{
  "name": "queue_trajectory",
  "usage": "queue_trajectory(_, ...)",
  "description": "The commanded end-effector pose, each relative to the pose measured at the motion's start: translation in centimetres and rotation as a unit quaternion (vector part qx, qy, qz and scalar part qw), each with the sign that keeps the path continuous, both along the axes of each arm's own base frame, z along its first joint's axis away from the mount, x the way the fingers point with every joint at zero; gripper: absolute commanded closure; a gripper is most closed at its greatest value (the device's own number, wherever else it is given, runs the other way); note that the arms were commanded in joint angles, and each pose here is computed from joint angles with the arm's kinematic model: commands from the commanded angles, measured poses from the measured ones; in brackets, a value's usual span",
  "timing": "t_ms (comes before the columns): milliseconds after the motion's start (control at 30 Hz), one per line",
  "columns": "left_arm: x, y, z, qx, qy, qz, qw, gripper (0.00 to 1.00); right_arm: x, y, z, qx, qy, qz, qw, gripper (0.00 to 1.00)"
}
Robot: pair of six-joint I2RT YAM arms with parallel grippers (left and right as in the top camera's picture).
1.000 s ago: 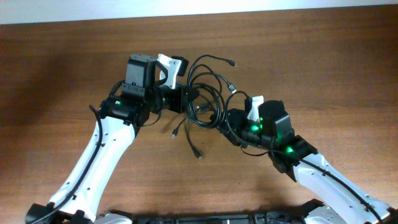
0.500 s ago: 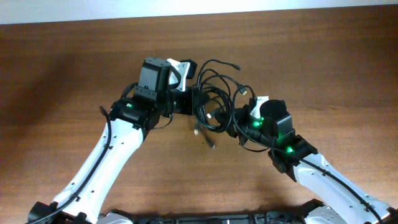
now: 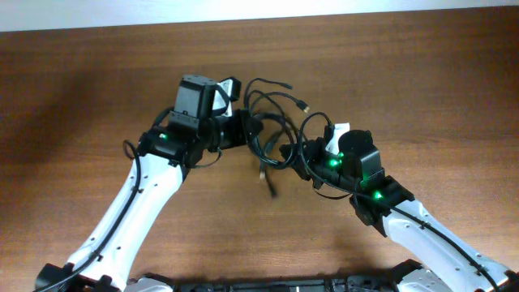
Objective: Untangle cables
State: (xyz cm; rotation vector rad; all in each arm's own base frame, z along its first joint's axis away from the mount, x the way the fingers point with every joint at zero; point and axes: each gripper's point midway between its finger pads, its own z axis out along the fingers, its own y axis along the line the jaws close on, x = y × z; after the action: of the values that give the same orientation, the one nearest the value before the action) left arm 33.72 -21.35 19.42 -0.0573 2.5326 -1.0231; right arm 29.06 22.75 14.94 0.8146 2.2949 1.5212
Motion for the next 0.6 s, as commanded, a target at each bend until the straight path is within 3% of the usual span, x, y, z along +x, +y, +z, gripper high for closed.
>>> queue_trajectory(0,1.5,1.1,0.9,-0.029,0.026,0.073,0.997,1.00,-1.3,1.2,0.0,-0.003,-0.012,0.052,0.999,0.96)
queue_trajectory(33,1.5,1.1,0.9,-0.028,0.026,0.073,0.997,0.91,-1.3,1.2,0.0,-0.002,-0.012,0.052,0.999,0.96)
queue_trajectory(67,1.4,1.1,0.9,-0.028,0.026,0.073,0.997,0.71,-1.3,1.2,0.1,-0.002,-0.012,0.052,0.999,0.96)
queue_trajectory(167,1.1,1.3,0.6,-0.013,0.019,0.056,0.998,0.59,-1.3,1.3,0.1,0.003,-0.005,0.051,0.999,0.96)
queue_trajectory(233,0.7,1.4,0.1,0.004,0.014,0.039,0.999,0.31,-1.4,1.4,0.3,0.014,0.004,0.049,0.999,0.96)
queue_trajectory(300,0.3,1.6,-0.2,0.017,0.009,0.023,1.000,0.20,-1.4,1.4,0.3,0.015,0.007,0.048,0.999,0.96)
queue_trajectory(433,-0.8,2.0,-1.2,0.049,0.006,-0.016,0.999,0.18,-1.5,1.4,0.3,0.016,0.008,0.050,0.999,0.96)
queue_trajectory(567,-3.1,3.2,-3.1,0.085,0.062,-0.020,0.994,0.49,-1.5,1.4,0.3,0.016,0.008,0.049,0.999,0.96)
